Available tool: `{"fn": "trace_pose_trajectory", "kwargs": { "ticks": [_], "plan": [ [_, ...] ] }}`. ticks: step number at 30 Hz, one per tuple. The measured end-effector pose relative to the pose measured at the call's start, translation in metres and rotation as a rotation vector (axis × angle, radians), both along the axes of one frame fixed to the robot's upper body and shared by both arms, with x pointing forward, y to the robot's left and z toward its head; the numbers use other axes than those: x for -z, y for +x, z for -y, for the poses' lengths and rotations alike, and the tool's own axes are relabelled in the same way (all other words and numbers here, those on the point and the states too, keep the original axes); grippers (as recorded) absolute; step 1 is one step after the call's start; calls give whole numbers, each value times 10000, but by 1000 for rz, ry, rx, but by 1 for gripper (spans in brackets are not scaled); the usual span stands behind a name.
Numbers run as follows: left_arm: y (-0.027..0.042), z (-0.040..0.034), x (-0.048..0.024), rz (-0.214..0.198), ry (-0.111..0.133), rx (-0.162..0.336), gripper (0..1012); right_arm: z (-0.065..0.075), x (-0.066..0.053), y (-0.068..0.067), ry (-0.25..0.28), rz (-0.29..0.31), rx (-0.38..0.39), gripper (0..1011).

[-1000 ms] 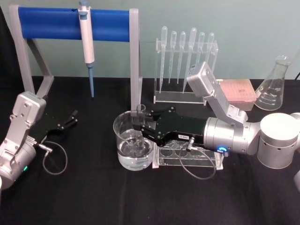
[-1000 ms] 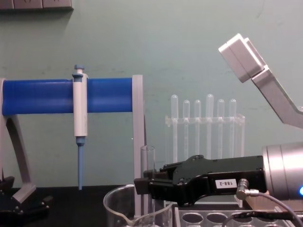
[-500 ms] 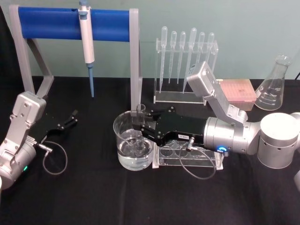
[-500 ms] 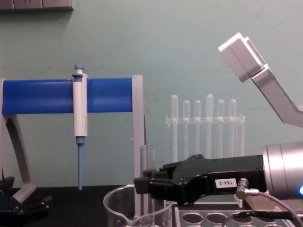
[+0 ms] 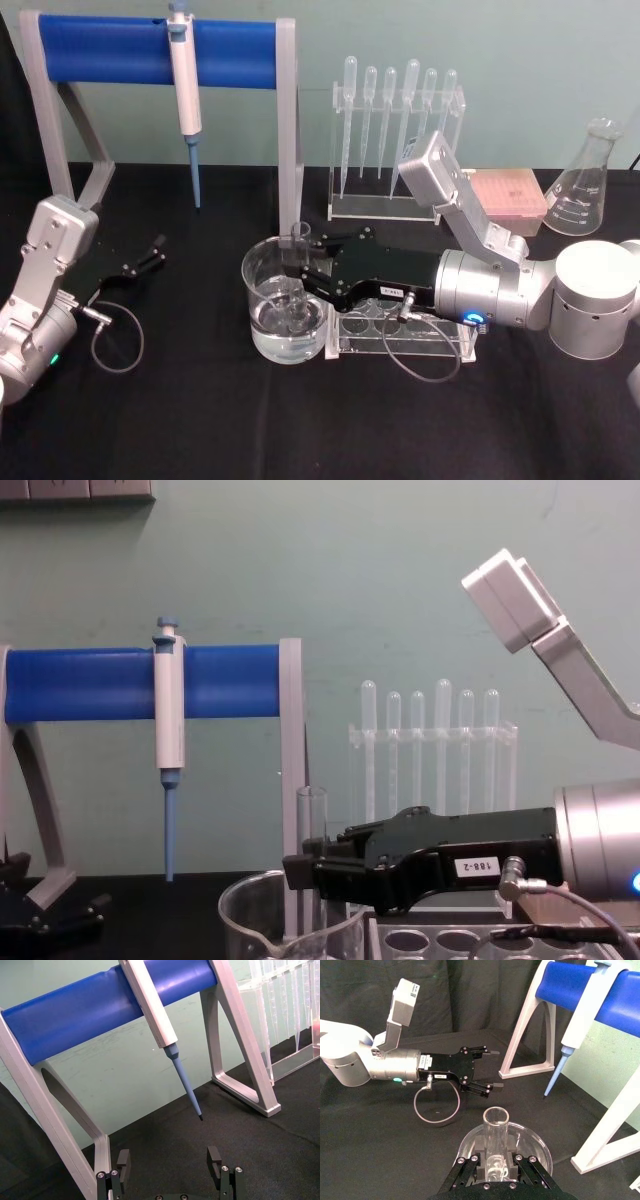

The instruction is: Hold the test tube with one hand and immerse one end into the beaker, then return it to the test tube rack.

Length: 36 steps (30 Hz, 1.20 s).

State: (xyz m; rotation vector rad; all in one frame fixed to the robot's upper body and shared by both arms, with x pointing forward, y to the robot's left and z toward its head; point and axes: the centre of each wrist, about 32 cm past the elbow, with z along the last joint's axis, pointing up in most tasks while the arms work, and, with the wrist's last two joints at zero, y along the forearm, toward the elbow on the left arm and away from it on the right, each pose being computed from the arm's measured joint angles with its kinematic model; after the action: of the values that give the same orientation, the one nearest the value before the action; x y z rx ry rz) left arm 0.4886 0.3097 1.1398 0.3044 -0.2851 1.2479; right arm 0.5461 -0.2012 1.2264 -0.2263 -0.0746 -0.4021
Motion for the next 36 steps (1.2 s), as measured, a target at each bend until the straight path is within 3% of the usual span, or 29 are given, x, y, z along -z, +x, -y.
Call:
{"fn": "trace_pose_trajectory", "kwargs": {
  "ticks": [36],
  "plan": [
    [0, 0, 0, 0, 0, 0, 1000, 0, 0, 0, 0, 0, 0, 241]
  ]
}}
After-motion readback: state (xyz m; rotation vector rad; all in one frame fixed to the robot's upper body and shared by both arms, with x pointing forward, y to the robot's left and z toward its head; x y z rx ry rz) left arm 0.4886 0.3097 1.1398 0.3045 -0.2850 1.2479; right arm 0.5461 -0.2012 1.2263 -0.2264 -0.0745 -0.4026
